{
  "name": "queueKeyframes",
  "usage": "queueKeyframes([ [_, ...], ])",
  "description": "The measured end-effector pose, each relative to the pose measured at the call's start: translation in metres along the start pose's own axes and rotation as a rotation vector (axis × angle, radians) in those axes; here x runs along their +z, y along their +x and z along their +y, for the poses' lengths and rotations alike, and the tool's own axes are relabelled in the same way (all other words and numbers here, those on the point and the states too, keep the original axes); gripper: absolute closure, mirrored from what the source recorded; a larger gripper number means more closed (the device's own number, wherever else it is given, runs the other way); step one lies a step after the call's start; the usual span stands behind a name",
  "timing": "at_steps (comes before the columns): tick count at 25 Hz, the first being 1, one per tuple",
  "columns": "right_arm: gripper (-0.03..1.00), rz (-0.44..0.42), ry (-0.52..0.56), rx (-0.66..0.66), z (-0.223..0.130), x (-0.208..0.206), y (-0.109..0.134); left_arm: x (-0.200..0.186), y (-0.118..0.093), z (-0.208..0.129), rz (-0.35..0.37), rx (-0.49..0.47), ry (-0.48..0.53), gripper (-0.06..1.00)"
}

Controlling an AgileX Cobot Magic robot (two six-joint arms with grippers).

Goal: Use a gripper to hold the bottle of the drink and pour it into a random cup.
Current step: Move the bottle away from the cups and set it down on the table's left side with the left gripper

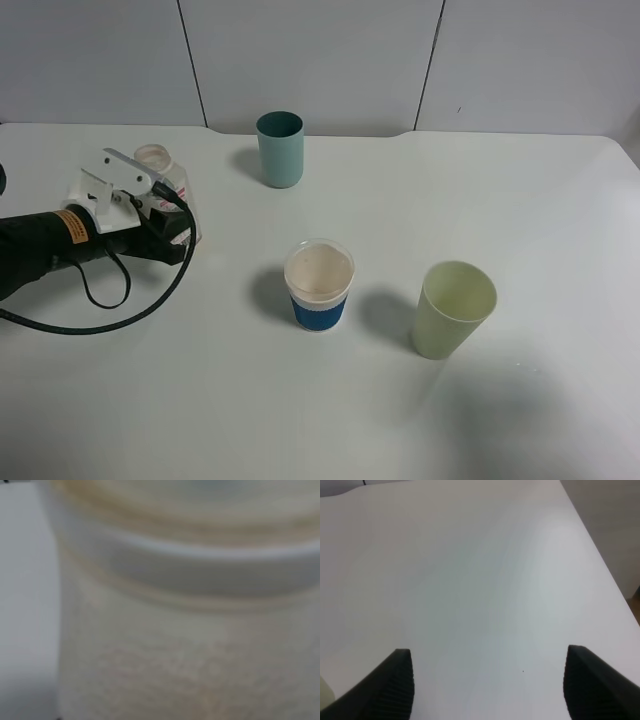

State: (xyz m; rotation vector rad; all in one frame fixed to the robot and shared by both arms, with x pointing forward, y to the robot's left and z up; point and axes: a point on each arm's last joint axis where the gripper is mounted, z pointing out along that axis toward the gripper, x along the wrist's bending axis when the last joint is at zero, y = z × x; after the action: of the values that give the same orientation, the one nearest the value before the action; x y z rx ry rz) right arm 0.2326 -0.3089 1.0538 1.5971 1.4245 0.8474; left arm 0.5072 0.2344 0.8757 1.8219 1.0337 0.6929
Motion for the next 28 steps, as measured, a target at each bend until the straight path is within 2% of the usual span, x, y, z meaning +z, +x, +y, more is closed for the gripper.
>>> queueKeyframes([
  [20, 0.33, 0.000, 0.000, 0.000, 0.0000, 0.0000, 0.0000, 0.0036, -0.0025, -0.0041, -0.027, -0.003, -0.022, 0.58],
  [22, 0.33, 0.000, 0.000, 0.000, 0.0000, 0.0000, 0.0000, 0.0035, -0.0027, -0.0034, -0.029, -0.002, -0.030, 0.46],
  [26, 0.33, 0.000, 0.000, 0.000, 0.0000, 0.0000, 0.0000, 0.0035, -0.0031, -0.0021, -0.034, 0.000, -0.044, 0.10],
  [28, 0.33, 0.000, 0.000, 0.000, 0.0000, 0.0000, 0.0000, 0.0035, -0.0031, -0.0021, -0.034, 0.000, -0.044, 0.00],
])
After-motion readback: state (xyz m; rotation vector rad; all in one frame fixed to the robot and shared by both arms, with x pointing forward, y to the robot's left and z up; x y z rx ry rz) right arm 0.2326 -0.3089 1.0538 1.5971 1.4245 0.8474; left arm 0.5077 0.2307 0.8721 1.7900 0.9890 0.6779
